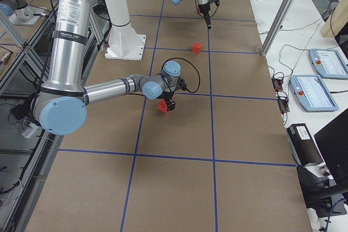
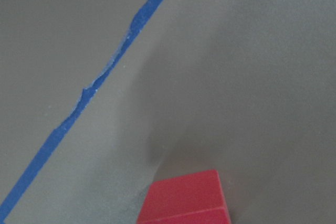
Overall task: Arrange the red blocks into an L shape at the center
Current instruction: 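Lower the right gripper and grasp the red cube, then carry the cube with the right gripper toward the center cube while the left arm withdraws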
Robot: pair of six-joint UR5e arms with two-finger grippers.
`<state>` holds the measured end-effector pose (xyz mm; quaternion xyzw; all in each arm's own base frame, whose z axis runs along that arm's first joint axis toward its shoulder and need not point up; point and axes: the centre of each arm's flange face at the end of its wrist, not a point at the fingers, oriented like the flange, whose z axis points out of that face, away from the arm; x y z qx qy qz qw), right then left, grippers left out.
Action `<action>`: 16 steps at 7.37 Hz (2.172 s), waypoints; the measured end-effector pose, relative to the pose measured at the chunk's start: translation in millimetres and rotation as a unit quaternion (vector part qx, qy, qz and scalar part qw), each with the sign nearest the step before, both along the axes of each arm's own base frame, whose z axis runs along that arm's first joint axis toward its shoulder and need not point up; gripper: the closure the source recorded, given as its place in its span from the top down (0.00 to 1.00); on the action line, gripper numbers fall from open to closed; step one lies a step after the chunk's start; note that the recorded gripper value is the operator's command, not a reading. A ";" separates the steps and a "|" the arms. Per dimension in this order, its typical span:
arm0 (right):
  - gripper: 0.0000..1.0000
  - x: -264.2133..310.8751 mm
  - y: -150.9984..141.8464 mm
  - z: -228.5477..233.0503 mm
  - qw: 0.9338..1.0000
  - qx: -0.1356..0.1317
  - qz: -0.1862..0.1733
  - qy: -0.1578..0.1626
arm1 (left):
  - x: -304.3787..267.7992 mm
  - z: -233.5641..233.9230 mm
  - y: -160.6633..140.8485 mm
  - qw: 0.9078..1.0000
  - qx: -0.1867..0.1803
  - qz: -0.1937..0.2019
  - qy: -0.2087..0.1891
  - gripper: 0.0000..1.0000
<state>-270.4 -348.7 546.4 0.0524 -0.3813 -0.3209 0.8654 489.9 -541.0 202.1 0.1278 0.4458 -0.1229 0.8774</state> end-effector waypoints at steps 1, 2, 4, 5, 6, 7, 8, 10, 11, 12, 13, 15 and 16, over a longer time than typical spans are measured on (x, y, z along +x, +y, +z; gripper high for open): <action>0.68 0.0 1.7 2.1 1.000 -0.002 -0.001 0.002 | 0.6 2.4 0.8 1.000 -0.001 0.001 -0.001 1.00; 0.47 0.2 2.9 3.5 1.000 -0.003 -0.001 0.004 | 0.8 7.0 1.9 1.000 -0.001 0.001 0.000 1.00; 0.00 2.1 1.8 -0.3 1.000 -0.001 0.001 0.001 | 0.4 10.3 3.2 1.000 0.002 0.001 0.003 1.00; 0.00 9.1 -2.7 -10.5 1.000 0.004 0.011 -0.007 | -0.5 9.5 3.9 1.000 0.003 0.002 0.005 0.99; 0.00 20.1 -8.8 -25.1 0.999 0.009 0.028 -0.018 | -3.1 8.8 4.8 1.000 0.005 0.002 0.006 1.00; 0.00 26.4 -14.3 -42.8 0.998 0.005 0.046 -0.031 | -7.7 10.3 5.6 1.000 0.008 0.003 0.006 0.99; 0.00 18.7 -23.6 -66.3 0.996 -0.014 0.070 -0.046 | -17.8 16.4 4.5 1.000 0.016 0.005 0.001 0.99; 0.00 -36.6 -63.1 -157.1 0.992 -0.056 0.099 -0.060 | -69.8 55.1 -9.6 0.999 0.030 0.026 -0.018 0.99; 0.00 -71.4 -80.7 -219.9 0.991 -0.072 0.104 -0.047 | -107.3 83.2 -19.3 0.998 0.033 0.045 -0.029 0.99; 0.00 -107.5 -87.1 -277.2 0.989 -0.091 0.116 -0.030 | -148.8 115.1 -27.0 0.996 0.040 0.063 -0.043 0.99; 0.00 -141.8 -87.4 -319.5 0.984 -0.115 0.138 -0.019 | -191.6 145.7 -34.5 0.994 0.044 0.079 -0.053 0.99; 0.00 -199.4 -79.9 -372.6 0.969 -0.167 0.179 -0.008 | -271.8 196.9 -45.4 0.991 0.052 0.105 -0.066 0.99; 0.00 -223.8 -73.3 -385.9 0.962 -0.189 0.199 -0.001 | -303.6 215.4 -48.2 0.989 0.059 0.113 -0.071 0.99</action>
